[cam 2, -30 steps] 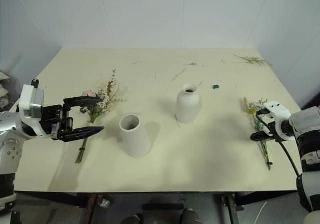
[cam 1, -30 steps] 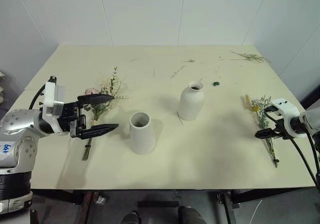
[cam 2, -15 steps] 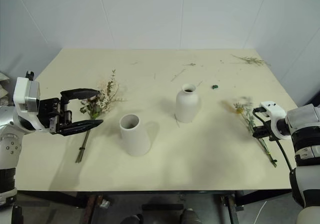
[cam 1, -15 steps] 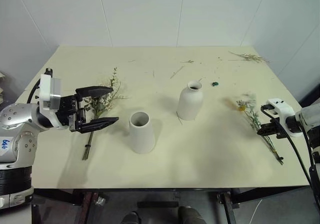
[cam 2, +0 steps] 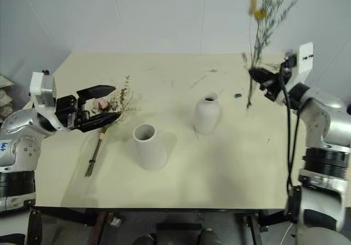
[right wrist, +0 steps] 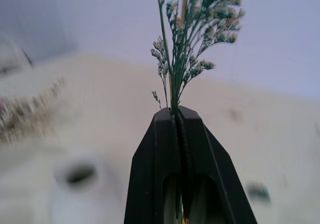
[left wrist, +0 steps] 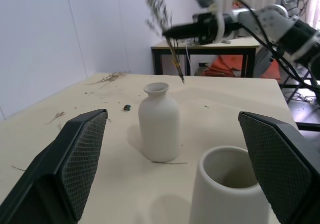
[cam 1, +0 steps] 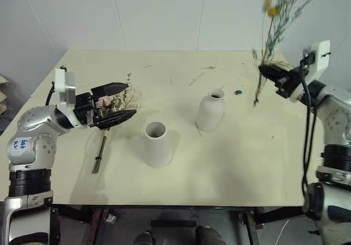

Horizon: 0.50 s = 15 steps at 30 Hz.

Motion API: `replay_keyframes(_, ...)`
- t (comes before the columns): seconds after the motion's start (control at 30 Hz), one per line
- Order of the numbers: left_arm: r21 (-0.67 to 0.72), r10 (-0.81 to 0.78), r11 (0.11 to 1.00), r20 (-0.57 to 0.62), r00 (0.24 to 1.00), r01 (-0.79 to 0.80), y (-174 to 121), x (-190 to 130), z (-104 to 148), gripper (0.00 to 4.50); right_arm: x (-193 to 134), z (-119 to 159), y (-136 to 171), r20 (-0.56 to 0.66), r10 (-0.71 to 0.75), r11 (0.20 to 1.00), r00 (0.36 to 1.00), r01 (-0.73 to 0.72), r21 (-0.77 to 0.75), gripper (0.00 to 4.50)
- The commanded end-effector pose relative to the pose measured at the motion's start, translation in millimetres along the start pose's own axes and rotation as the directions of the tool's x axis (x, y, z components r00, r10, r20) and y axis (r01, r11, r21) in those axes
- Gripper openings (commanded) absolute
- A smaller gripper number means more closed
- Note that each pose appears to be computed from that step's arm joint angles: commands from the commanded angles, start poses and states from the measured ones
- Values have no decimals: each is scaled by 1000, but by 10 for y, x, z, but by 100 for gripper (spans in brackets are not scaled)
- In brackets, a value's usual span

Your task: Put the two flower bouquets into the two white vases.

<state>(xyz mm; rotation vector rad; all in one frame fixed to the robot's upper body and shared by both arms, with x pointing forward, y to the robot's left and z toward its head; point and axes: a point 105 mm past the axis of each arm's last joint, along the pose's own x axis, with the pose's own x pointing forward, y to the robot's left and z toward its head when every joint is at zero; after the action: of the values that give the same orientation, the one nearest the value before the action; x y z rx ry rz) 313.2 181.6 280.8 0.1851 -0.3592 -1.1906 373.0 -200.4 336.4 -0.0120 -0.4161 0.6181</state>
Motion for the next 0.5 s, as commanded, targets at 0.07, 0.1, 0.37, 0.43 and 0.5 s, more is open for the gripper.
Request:
replay_keyframes(0.07,26,4,1000,14,1000,-4,42,51,62,450,113,426,184,207,32,999,978,-23,-44,3)
replay_keyframes(0.1,26,4,1000,16,1000,-5,48,59,62,450,145,431,227,218,46,998,975,-37,-47,3)
replay_keyframes(0.37,25,9,1000,28,1000,-9,50,86,53,450,332,175,378,223,65,996,973,-77,46,3)
replay_keyframes(0.43,23,14,1000,33,999,-15,44,81,51,450,375,95,459,219,83,993,972,-100,70,3)
replay_keyframes(0.5,22,18,1000,33,999,-18,37,76,49,450,393,51,493,216,86,991,973,-106,83,3)
